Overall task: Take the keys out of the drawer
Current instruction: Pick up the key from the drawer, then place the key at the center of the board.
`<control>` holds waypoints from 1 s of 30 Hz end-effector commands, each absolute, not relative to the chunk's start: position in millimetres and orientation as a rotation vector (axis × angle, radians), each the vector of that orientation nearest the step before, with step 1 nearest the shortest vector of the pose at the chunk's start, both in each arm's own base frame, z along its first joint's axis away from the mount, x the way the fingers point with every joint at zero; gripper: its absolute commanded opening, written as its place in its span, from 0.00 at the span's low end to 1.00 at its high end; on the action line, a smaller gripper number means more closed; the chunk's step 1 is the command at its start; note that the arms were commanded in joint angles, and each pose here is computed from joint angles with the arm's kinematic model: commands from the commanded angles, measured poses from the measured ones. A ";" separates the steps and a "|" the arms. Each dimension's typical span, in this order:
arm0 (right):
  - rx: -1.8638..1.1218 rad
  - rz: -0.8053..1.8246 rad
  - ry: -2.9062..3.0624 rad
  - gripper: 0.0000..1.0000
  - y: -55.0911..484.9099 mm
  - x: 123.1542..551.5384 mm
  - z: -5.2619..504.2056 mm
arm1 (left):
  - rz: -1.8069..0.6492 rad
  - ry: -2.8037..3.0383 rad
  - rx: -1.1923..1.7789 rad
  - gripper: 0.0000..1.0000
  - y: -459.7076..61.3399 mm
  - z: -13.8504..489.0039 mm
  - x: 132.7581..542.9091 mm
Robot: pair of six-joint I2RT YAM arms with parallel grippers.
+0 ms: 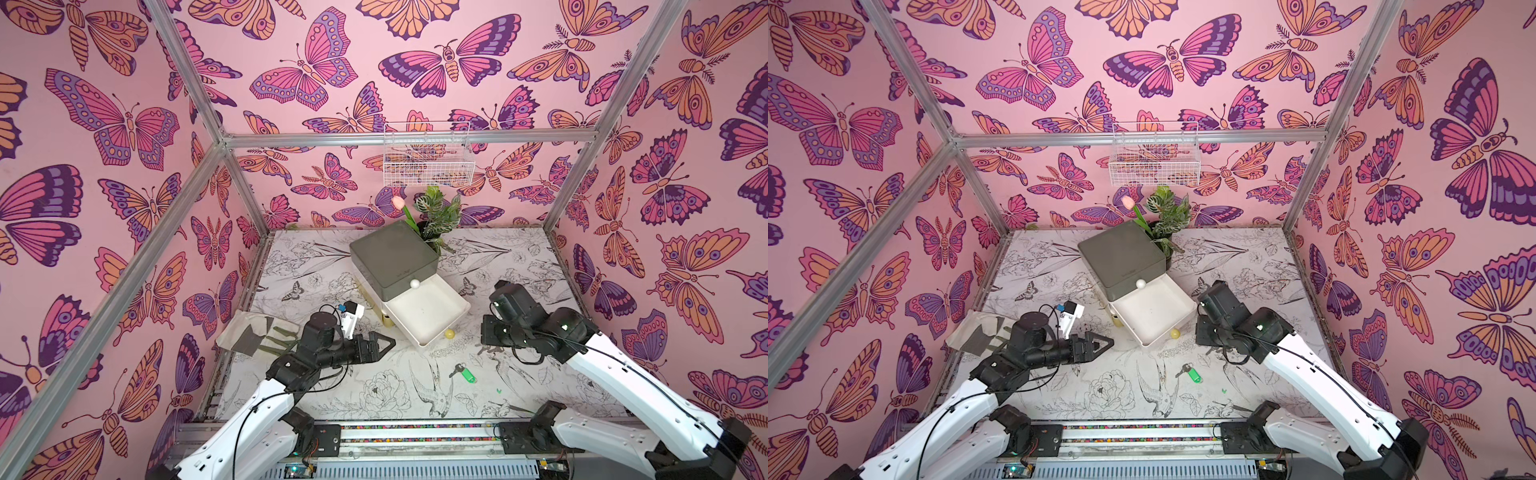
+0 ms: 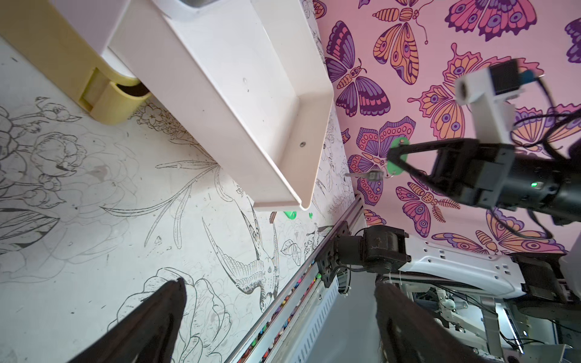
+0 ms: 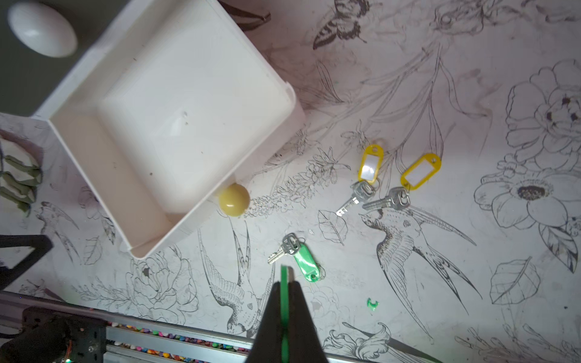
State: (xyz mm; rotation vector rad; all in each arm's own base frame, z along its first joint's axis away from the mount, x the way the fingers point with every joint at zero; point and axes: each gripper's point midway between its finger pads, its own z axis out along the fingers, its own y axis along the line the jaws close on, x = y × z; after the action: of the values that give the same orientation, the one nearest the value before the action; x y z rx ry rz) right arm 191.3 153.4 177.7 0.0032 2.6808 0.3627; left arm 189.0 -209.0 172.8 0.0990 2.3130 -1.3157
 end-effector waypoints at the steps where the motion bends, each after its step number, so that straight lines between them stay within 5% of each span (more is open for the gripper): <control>1: 0.068 0.404 2.710 0.03 155.3 183.1 157.0 | -1.294 2.258 0.077 0.99 -204.6 179.5 191.7; 9: 0.102 0.390 2.781 0.03 150.4 170.2 100.9 | -1.276 2.243 0.010 0.99 -197.4 175.8 191.8; 30: 0.100 0.439 2.863 0.03 163.7 163.9 48.8 | -1.235 2.212 -0.038 0.99 -190.7 183.1 197.8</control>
State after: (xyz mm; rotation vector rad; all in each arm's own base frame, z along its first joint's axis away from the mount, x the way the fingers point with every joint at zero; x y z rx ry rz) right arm 164.2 156.3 50.7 0.0926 2.8633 0.3926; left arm 195.9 -192.8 183.8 -0.0309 2.2176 -1.2574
